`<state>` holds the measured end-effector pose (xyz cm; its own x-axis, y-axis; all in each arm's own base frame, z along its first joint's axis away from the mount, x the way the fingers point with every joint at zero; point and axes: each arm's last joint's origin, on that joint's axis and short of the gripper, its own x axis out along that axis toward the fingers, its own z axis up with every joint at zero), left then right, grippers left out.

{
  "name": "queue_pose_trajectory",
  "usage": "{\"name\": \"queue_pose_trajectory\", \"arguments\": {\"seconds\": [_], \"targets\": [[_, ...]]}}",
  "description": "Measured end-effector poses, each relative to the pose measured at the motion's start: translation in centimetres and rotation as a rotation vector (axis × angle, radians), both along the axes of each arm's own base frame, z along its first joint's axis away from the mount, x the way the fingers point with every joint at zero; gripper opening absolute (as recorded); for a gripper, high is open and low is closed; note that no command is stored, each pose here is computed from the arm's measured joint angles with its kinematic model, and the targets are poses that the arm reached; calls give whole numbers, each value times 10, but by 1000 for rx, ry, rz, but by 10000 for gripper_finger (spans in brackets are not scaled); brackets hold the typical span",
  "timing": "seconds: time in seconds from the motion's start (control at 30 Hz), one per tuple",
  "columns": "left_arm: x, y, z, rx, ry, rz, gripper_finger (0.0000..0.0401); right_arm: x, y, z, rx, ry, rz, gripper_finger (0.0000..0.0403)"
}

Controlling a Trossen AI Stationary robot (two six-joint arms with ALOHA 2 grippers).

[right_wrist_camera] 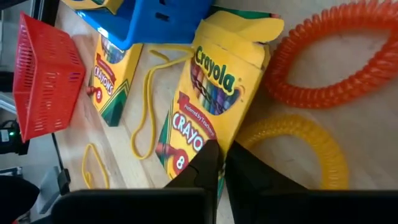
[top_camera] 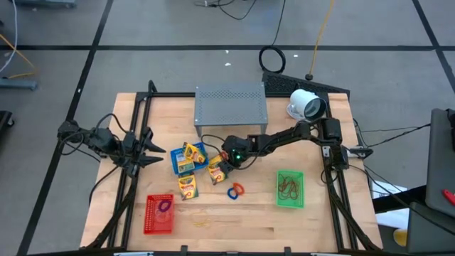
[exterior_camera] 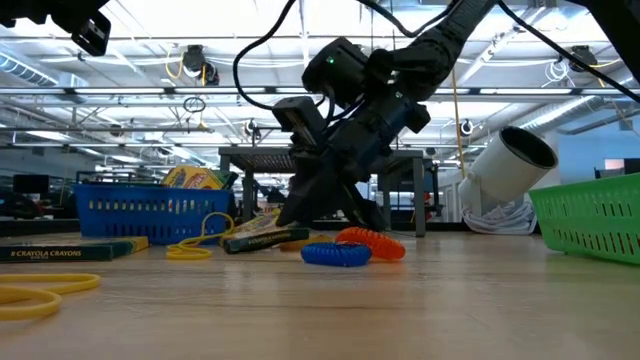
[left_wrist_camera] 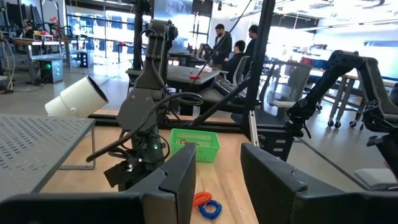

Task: Pick & Place Office Desk Supplies
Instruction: Put the yellow crayon box into the blue bin

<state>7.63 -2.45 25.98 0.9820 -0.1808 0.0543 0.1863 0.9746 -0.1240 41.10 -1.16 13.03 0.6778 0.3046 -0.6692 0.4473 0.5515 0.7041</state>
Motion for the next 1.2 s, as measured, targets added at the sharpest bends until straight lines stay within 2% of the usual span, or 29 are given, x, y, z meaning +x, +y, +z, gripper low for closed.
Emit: {"name": "queue_pose_trajectory", "arguments": {"seconds": [0.3, 0.67, 0.93, 1.2], "targets": [[0, 0, 0, -5, -1, 1, 136, -3, 2, 14, 1, -21, 36, 3], [0, 0, 1, -29, -6, 9, 136, -19, 1, 43, -90, -2, 73, 1], [0, 0, 2, -46, -11, 8, 136, -43, -1, 71, -244, 81, 51, 0], [0, 0, 3, -62, -18, 7, 136, -68, 22, 114, -518, 37, 52, 0]]}}
